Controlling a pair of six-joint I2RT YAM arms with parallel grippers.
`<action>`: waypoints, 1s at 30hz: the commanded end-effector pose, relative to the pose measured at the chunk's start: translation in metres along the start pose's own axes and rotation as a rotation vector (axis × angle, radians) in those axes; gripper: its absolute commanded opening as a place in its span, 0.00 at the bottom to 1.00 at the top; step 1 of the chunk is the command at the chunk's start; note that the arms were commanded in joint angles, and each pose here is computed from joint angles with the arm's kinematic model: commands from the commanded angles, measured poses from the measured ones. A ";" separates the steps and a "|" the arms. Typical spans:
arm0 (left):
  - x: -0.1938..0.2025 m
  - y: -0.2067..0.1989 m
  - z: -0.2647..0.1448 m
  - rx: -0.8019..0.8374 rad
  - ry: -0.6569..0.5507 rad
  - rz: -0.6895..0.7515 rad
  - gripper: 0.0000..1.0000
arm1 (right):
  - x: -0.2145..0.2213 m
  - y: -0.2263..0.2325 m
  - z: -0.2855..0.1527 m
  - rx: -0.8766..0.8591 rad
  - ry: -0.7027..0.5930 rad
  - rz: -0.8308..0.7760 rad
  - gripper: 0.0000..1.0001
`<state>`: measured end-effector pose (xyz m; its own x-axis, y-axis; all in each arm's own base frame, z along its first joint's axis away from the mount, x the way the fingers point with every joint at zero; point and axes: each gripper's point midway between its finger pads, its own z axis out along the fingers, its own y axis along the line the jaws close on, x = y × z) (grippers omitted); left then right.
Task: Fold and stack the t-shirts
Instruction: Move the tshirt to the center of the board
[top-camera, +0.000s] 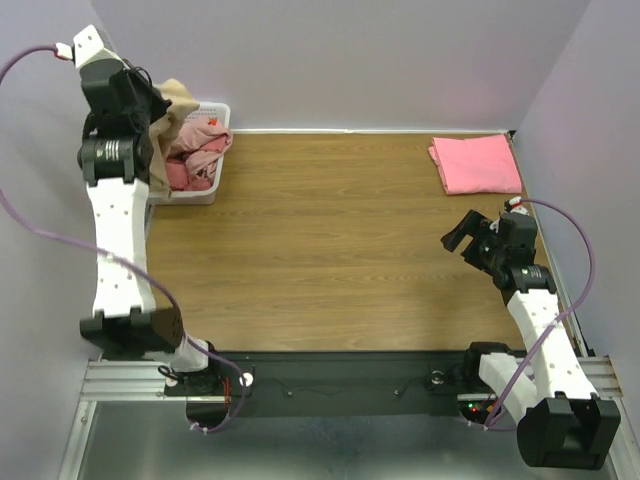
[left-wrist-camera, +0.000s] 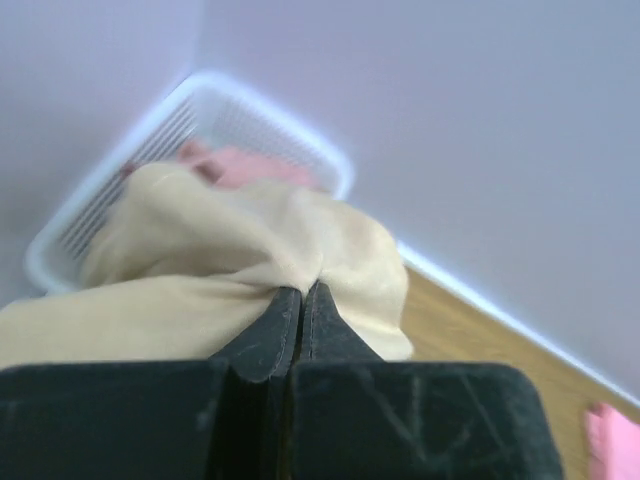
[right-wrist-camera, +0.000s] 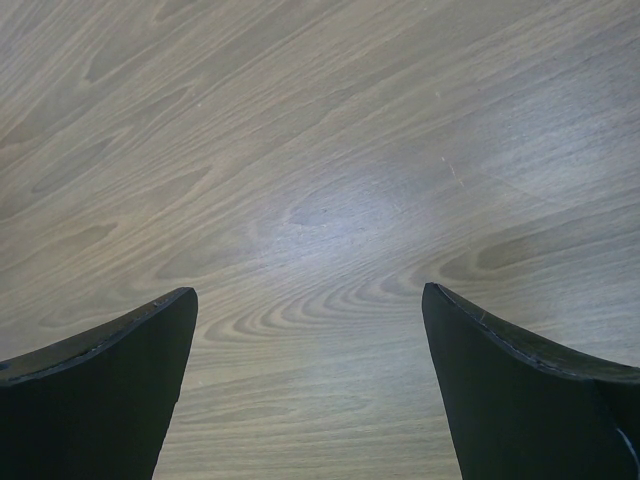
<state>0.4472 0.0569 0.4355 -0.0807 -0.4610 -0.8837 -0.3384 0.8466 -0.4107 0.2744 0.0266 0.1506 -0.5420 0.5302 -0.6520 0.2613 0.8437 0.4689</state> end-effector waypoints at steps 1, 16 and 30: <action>-0.076 -0.098 -0.126 0.476 -0.250 0.006 0.00 | -0.014 0.009 -0.004 -0.037 -0.057 -0.017 1.00; 0.004 -0.228 -0.229 1.030 -0.031 0.024 0.00 | -0.018 0.012 -0.009 -0.047 -0.081 -0.019 1.00; 0.264 -0.068 -0.086 0.230 0.383 0.007 0.95 | -0.005 0.016 -0.006 -0.091 -0.023 -0.036 1.00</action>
<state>0.3645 -0.1814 0.2541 -0.5517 -0.3817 -0.7416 0.0656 0.8665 -0.4949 0.2728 0.0304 0.1576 -0.5342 0.5275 -0.6606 0.2335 0.8431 0.4844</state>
